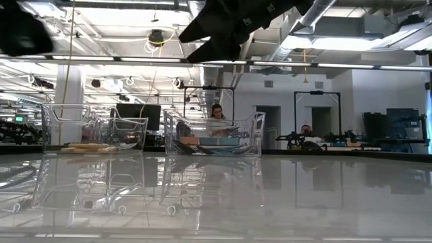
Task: Sort silverware by color (type)
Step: Put the blue spoon into the top middle transparent bin
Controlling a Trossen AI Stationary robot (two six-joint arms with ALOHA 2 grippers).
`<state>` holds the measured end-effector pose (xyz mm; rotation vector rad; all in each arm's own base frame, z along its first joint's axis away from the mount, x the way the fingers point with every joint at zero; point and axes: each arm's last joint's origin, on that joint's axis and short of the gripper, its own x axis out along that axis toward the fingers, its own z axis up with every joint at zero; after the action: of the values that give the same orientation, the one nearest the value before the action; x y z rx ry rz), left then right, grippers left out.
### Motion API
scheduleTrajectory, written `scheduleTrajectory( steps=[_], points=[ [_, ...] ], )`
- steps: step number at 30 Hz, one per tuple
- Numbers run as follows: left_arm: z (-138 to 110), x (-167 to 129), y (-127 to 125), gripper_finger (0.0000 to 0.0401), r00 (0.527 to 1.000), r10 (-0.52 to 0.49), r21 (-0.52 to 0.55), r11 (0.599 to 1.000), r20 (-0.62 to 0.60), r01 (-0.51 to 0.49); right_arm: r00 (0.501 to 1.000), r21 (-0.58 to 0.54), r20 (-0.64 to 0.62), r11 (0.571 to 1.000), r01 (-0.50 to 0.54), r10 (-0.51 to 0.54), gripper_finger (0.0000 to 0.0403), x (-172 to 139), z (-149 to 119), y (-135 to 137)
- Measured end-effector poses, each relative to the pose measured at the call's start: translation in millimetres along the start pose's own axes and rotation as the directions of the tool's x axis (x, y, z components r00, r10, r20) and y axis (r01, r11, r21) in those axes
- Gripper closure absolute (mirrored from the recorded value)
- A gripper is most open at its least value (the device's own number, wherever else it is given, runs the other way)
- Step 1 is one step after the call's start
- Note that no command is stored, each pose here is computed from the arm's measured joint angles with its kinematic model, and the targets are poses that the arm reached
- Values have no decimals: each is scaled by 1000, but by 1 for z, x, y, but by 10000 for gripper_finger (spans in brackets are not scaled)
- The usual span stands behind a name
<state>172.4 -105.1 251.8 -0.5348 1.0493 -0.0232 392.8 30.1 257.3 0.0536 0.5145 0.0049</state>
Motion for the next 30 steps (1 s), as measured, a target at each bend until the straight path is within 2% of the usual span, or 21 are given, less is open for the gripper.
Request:
scheduleTrajectory(
  steps=[3,6,12,16,22,26,30],
  points=[
    [-25,17,-23,223,997,-6,34,999,-75,9,1000,24,19,1000,-8,7,44,0,2,3],
    [-52,35,-36,223,985,43,27,999,-164,-39,999,58,35,998,-18,16,44,0,3,6],
    [-90,62,-48,223,948,150,2,988,-280,-156,999,116,40,993,-27,23,44,-1,3,14],
    [-103,70,-56,223,940,167,29,986,-297,-166,998,141,52,990,12,-20,44,-2,2,22],
    [-113,79,-64,223,954,149,53,989,-260,-140,999,136,53,991,-9,2,44,-3,1,34],
    [-117,87,-62,223,958,189,74,981,-217,-177,999,129,51,991,-19,12,44,-4,0,39],
    [-122,98,-60,223,946,225,88,974,-233,-210,999,127,50,992,-21,14,44,-4,0,41]
  ],
)
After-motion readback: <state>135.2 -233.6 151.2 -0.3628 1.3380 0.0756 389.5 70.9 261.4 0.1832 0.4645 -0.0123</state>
